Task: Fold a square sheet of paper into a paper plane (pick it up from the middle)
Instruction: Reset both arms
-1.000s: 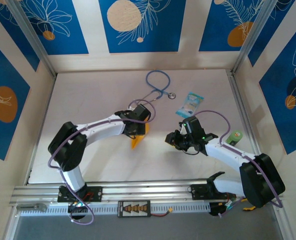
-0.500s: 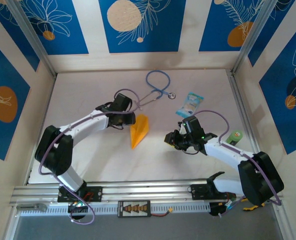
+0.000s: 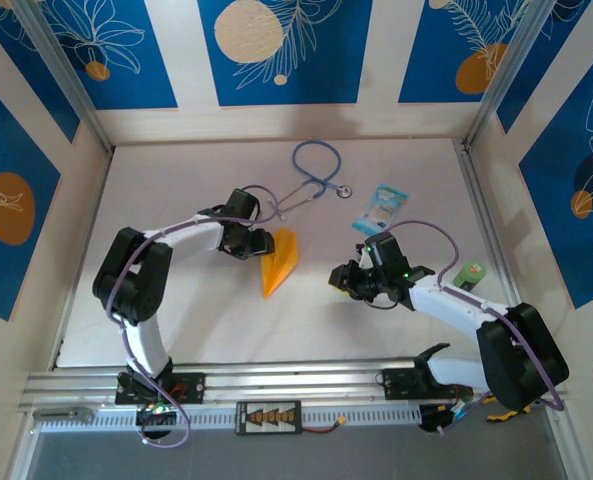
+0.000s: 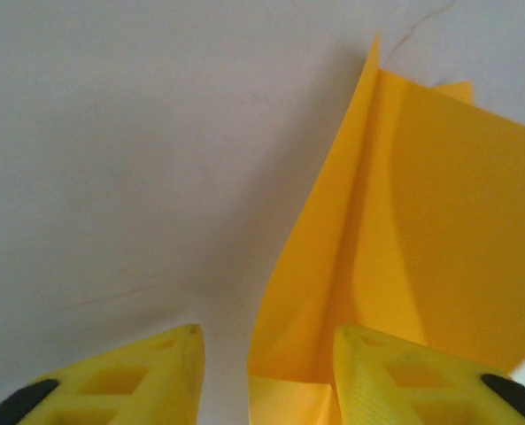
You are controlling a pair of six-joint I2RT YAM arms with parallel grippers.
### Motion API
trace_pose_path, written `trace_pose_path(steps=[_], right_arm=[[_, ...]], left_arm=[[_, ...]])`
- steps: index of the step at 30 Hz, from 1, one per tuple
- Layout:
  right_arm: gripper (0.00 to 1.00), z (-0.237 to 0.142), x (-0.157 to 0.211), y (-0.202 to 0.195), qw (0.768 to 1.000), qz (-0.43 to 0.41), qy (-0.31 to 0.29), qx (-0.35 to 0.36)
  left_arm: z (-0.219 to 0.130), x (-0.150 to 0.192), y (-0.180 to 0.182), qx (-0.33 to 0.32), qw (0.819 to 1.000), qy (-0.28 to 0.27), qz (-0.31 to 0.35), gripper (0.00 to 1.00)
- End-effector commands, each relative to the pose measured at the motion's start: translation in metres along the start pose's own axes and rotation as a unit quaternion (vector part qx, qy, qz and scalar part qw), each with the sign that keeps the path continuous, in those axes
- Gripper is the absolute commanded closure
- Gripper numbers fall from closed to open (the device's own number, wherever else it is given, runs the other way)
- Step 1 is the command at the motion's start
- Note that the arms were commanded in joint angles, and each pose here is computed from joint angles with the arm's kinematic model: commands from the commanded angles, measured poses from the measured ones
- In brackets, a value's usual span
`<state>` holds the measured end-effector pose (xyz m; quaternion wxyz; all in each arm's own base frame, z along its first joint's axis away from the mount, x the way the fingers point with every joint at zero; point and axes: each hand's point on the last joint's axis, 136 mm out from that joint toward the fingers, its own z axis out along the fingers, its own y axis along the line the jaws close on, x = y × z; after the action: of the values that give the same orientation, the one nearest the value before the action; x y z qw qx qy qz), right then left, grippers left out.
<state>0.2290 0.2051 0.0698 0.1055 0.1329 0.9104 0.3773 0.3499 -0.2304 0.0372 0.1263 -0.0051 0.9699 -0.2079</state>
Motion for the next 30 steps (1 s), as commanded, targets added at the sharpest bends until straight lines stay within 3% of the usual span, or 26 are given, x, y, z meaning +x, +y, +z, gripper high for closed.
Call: trace_pose_path(steps=[1,5,12,30], right_arm=[[0.71,0.0,0.0,0.009,1.0,-0.004,0.008,-0.011],[0.71,-0.001,0.0,0.008,1.0,-0.005,0.005,-0.009],[0.71,-0.002,-0.003,0.005,1.0,-0.006,0.002,-0.004],[0.71,-0.009,-0.011,-0.004,1.0,0.005,-0.011,0.002]], left_arm=[[0.006,0.0,0.001,0.009,1.0,0.013,-0.002,0.64],[0.003,0.0,0.003,0.008,1.0,0.0,-0.011,0.77],[-0.004,0.004,0.007,0.018,0.998,-0.032,-0.046,0.9],[-0.019,0.01,0.02,0.007,0.992,-0.071,-0.106,0.92]])
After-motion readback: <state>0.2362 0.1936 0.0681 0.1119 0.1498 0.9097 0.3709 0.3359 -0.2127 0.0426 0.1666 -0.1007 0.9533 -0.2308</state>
